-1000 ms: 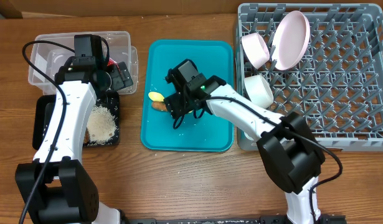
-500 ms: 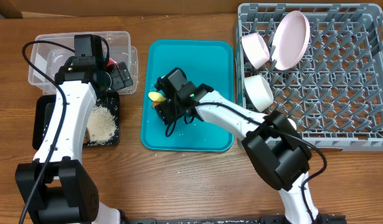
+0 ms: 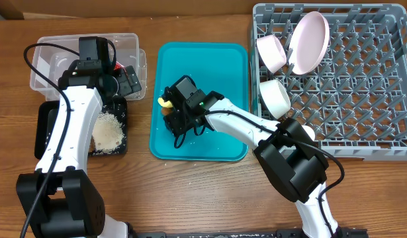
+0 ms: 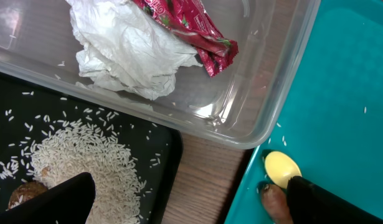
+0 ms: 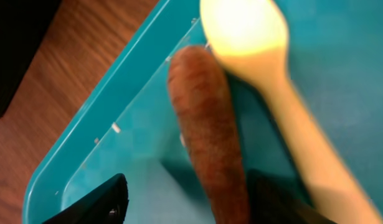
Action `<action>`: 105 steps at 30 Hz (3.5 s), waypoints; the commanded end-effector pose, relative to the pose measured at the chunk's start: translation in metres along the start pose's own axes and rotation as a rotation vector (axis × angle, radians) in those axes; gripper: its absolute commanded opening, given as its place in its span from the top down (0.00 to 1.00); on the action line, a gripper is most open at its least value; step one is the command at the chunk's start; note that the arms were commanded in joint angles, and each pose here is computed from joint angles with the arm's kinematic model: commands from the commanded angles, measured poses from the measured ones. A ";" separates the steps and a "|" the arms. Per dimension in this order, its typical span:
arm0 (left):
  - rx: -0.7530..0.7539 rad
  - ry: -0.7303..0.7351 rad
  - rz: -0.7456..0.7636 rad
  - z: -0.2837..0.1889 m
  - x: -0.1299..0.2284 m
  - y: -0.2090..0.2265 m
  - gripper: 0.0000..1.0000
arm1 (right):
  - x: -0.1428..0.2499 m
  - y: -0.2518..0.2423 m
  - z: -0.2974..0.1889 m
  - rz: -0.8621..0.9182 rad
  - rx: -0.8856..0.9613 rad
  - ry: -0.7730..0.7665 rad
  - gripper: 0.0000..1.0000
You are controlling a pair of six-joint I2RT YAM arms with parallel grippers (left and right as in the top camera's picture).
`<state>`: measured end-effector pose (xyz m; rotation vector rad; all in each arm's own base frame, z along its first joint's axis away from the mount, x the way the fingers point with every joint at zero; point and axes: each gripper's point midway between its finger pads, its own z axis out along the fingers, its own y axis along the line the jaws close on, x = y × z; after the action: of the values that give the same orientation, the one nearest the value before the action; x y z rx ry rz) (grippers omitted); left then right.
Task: Sort waste into correct bins and load items into the dishwasher
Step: 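Move the right gripper over the yellow spoon on the teal tray, then grasp the yellow spoon with the right gripper and lift it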
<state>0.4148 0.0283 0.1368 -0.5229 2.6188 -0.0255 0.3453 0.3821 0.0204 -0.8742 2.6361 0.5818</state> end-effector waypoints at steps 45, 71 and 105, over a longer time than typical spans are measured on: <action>0.001 -0.038 -0.006 -0.010 -0.009 -0.001 0.00 | -0.021 -0.080 -0.006 -0.136 0.255 -0.032 0.36; 0.001 -0.038 -0.006 -0.010 -0.009 -0.001 0.00 | -0.009 -0.058 -0.014 -0.058 0.234 0.002 0.96; 0.001 -0.038 -0.006 -0.010 -0.009 -0.001 0.00 | -0.043 -0.078 0.025 0.303 0.232 -0.215 0.59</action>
<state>0.4148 0.0283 0.1368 -0.5229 2.6188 -0.0255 0.4305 0.3644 0.0144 -0.4183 2.5373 0.4098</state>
